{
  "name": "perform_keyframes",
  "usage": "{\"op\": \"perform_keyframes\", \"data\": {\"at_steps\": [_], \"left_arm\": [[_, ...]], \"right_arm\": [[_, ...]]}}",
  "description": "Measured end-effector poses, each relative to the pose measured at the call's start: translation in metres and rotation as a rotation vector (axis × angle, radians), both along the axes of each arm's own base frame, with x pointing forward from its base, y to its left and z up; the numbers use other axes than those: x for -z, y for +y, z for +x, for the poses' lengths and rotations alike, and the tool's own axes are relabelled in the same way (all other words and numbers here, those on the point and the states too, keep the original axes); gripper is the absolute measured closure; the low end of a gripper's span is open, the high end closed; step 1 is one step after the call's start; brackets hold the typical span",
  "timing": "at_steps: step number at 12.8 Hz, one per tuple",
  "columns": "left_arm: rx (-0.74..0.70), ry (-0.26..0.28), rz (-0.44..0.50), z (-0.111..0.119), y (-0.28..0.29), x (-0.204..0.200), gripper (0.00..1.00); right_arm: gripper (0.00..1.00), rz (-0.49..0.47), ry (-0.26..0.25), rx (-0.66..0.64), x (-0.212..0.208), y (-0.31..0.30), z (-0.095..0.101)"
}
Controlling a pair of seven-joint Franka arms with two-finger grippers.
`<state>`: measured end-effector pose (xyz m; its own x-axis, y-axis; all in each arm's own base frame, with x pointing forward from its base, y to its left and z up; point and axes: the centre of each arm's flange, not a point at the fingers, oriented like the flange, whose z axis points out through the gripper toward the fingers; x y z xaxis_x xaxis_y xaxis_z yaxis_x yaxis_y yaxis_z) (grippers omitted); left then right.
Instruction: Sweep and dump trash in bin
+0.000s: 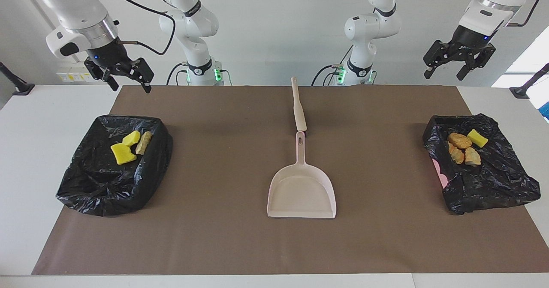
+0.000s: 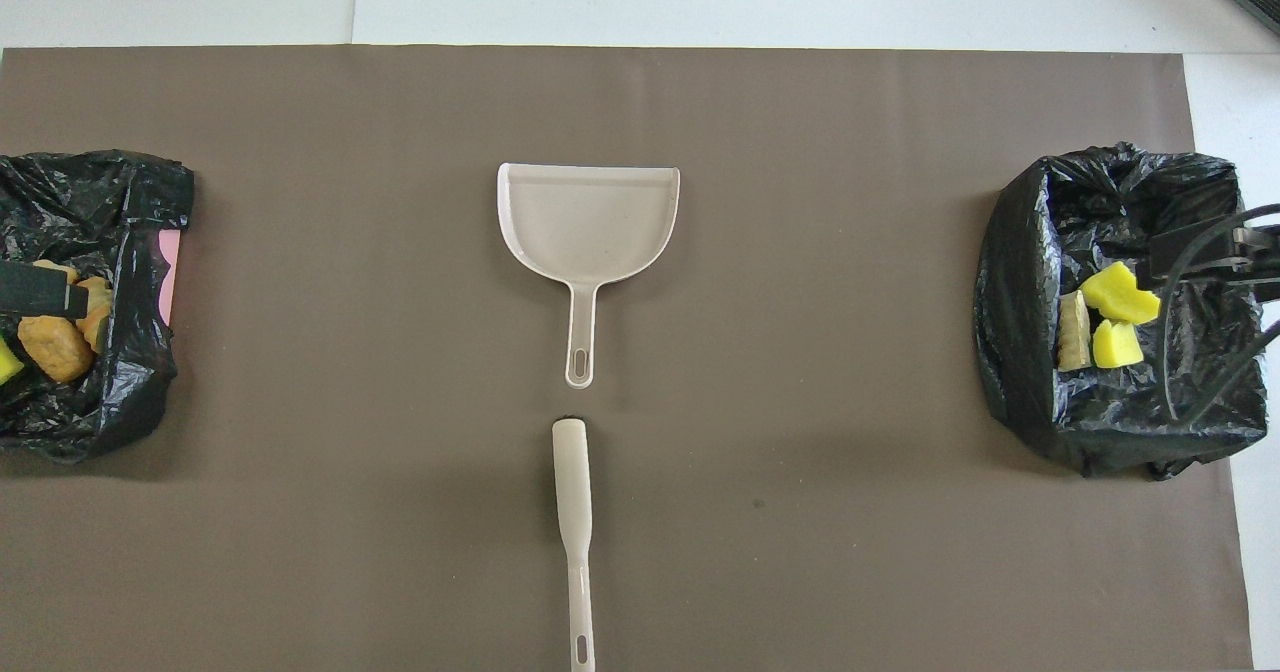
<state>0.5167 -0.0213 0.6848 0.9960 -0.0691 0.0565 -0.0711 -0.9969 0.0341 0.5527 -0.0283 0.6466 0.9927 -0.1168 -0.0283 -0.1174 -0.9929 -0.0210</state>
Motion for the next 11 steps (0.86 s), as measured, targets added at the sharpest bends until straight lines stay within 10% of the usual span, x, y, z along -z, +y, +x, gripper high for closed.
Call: {"op": "perform_keyframes", "data": {"at_steps": [11], "left_arm": [[0.033,0.012,0.026,-0.003,-0.017,0.001,0.0]], "right_arm": [[0.0,0.0,0.0,0.0,0.0,0.0,0.0]]}}
